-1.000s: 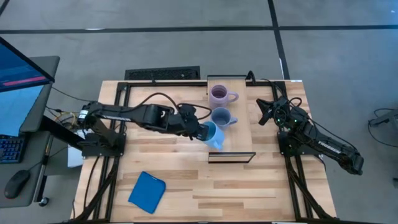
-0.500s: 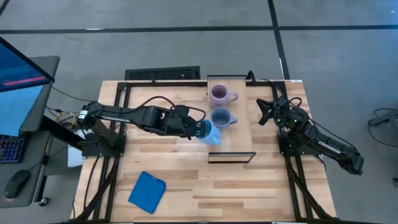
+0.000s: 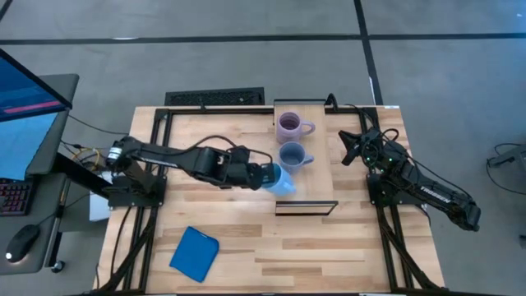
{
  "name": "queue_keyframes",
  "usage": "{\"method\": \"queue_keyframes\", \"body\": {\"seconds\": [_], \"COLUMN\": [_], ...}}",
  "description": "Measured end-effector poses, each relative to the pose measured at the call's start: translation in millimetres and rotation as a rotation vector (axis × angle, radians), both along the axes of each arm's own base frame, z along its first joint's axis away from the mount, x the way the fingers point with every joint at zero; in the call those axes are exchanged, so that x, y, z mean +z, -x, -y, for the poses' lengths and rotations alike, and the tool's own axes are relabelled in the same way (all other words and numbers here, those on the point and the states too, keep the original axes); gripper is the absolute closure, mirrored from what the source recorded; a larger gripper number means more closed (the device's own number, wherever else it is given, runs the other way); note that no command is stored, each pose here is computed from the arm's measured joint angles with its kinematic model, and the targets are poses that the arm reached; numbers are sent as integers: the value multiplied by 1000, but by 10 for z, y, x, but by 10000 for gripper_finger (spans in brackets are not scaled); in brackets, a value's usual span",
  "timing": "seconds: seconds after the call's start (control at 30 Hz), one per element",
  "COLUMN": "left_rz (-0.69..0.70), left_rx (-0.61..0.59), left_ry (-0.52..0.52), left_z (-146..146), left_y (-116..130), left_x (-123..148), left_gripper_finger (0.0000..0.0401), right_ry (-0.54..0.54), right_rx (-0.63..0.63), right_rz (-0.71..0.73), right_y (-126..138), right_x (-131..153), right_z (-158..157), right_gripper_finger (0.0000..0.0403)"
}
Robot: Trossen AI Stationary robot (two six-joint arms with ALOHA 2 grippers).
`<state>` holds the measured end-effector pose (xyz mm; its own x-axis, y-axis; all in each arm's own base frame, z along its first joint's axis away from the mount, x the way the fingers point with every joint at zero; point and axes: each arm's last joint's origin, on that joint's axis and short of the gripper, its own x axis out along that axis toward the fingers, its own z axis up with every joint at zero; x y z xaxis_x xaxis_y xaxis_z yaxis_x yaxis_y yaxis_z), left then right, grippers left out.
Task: Stack small to large cups/mugs on shelf
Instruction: Put the light blue mug on the shelf
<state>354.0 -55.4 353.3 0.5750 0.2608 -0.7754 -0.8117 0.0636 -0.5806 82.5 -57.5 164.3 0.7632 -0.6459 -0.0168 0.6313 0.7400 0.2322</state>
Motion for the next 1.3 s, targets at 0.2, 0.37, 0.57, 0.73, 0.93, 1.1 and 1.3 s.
{"method": "queue_keyframes", "body": {"seconds": [0.2,0.37,0.57,0.73,0.93,1.1,1.3], "left_rz": [1,5,7,-7,-8,16,50], "left_rx": [-4,-5,2,1,-1,-4,-43], "left_ry": [7,10,16,29,36,34,38], "left_z": [46,55,68,72,79,83,59], "left_y": [-128,-177,-243,-278,-302,-320,-364], "left_x": [-122,-165,-229,-288,-313,-299,-274], "left_gripper_finger": [401,401,401,401,401,398,388], "right_ry": [-7,-19,-21,-21,-20,-20,-20], "right_rx": [1,4,5,5,5,4,4], "right_rz": [-10,-29,-33,-32,-31,-31,-31], "right_y": [-6,-18,-20,-19,-19,-19,-19], "right_x": [-10,-28,-32,-31,-30,-30,-30], "right_z": [4,10,11,11,10,10,11], "right_gripper_finger": [339,339,339,339,339,339,339]}}
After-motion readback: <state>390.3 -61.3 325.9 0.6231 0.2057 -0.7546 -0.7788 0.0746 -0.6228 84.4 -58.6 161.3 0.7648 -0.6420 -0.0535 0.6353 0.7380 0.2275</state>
